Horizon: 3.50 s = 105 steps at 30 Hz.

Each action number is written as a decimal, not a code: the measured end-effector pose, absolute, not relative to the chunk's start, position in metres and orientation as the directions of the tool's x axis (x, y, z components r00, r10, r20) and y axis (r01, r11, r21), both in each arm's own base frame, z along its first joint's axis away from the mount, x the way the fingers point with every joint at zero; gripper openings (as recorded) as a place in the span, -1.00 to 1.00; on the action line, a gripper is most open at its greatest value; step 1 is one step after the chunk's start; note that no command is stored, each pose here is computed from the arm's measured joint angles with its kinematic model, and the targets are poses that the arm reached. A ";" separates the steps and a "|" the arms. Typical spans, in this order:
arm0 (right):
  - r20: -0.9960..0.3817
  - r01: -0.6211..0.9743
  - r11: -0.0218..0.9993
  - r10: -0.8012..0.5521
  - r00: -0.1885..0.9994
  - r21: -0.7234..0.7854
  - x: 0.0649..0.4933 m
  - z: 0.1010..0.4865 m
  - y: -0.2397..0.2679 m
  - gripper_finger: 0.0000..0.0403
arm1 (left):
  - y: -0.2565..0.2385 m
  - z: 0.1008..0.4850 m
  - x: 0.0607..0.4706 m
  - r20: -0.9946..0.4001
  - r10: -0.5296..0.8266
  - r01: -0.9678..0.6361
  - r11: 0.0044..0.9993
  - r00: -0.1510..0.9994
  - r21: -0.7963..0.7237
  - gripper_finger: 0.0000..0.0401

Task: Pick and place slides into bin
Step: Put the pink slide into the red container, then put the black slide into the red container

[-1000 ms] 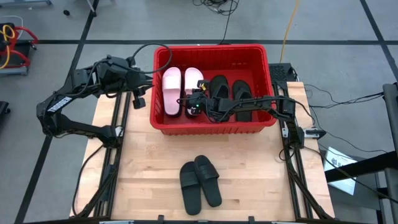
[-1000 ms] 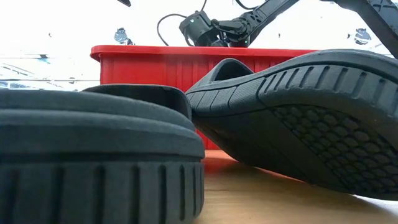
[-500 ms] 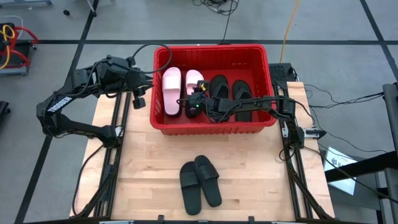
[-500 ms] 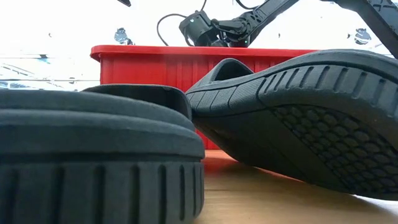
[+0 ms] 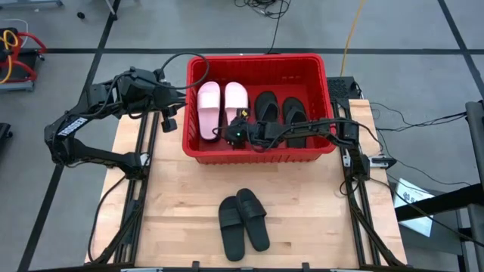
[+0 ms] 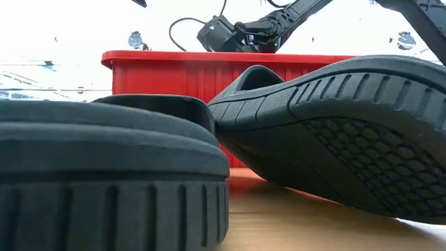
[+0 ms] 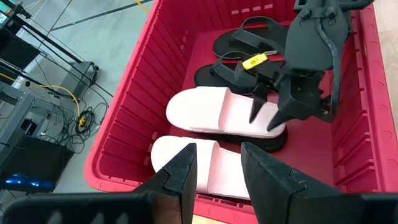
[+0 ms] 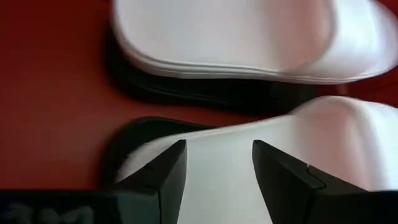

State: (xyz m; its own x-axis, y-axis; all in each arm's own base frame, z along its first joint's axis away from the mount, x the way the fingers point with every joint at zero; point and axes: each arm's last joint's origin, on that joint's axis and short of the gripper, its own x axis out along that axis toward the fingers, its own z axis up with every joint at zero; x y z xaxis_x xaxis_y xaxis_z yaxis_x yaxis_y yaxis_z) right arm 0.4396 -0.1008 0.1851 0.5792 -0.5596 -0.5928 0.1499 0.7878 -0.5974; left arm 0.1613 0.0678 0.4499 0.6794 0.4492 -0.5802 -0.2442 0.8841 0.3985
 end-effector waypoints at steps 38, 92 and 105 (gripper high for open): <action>-0.500 0.204 0.888 -0.408 0.764 -0.412 0.411 0.274 -0.091 -0.18 | 0.068 0.450 0.161 -0.581 0.448 -0.261 0.888 0.680 0.379 -0.38; -0.691 -0.185 0.982 0.155 0.706 0.031 0.256 0.358 0.133 -0.18 | 0.044 0.449 0.169 -0.592 0.260 -0.108 0.954 0.763 0.281 -0.38; -0.739 -0.251 0.968 0.186 0.647 0.024 0.270 0.281 0.174 -0.18 | 0.009 0.449 0.175 -0.591 0.108 0.006 0.982 0.799 0.187 -0.38</action>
State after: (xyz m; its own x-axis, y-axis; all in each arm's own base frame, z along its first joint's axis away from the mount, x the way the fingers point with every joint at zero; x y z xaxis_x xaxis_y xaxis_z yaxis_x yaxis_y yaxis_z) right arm 0.2701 0.1738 0.2805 0.6471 0.1859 -0.7394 -0.2508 0.9677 0.0238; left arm 0.1748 0.0090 0.4493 0.7992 0.1077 -0.5914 0.0058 0.9824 0.1867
